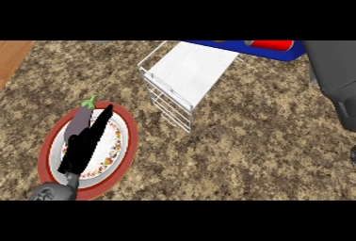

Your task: Pick the lemon from the tray and place it in the tiered shelf

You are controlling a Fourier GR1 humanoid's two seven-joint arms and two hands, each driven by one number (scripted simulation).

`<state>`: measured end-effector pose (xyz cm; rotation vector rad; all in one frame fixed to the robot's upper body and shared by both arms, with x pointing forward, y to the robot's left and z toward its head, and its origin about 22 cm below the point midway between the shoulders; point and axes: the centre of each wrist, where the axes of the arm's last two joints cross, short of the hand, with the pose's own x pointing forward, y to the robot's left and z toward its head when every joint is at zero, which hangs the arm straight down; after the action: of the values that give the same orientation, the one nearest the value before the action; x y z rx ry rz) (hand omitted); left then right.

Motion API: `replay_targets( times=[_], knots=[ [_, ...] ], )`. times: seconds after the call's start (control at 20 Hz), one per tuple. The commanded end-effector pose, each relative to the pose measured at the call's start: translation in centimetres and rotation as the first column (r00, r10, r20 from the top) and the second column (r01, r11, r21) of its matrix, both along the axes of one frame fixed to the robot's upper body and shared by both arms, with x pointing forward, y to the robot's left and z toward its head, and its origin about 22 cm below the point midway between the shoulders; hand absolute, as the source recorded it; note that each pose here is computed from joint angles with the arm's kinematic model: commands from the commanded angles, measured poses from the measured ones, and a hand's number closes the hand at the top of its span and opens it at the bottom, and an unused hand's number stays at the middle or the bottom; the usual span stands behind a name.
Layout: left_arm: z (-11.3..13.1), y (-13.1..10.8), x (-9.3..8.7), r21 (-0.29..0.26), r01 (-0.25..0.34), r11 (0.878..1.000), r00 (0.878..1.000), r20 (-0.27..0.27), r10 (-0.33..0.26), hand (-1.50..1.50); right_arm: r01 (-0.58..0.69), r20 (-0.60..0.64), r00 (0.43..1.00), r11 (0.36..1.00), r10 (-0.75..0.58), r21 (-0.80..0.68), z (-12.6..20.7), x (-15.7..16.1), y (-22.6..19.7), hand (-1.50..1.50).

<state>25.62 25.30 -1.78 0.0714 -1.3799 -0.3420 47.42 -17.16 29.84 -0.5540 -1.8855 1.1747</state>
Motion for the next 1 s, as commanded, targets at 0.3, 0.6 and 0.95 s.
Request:
replay_targets(
  times=[0.3,0.6,0.95],
  knots=[
    [-0.8,0.3,-0.8,0.024,0.015,1.0,0.999,-0.033,-0.014,0.0,-0.051,-0.089,0.995,0.991,0.04,-0.123,-3.5,0.6,5.4,1.5],
    [-0.2,0.4,0.1,0.011,0.008,1.0,1.0,-0.022,-0.007,0.0,-0.084,-0.518,0.823,0.953,0.232,0.292,-9.2,0.7,6.7,-1.5],
    [-0.7,-0.7,-0.1,0.003,0.022,1.0,1.0,-0.009,-0.022,0.0,0.014,-0.536,0.764,0.821,0.359,0.571,-7.6,0.9,6.1,-1.5]
  ],
)
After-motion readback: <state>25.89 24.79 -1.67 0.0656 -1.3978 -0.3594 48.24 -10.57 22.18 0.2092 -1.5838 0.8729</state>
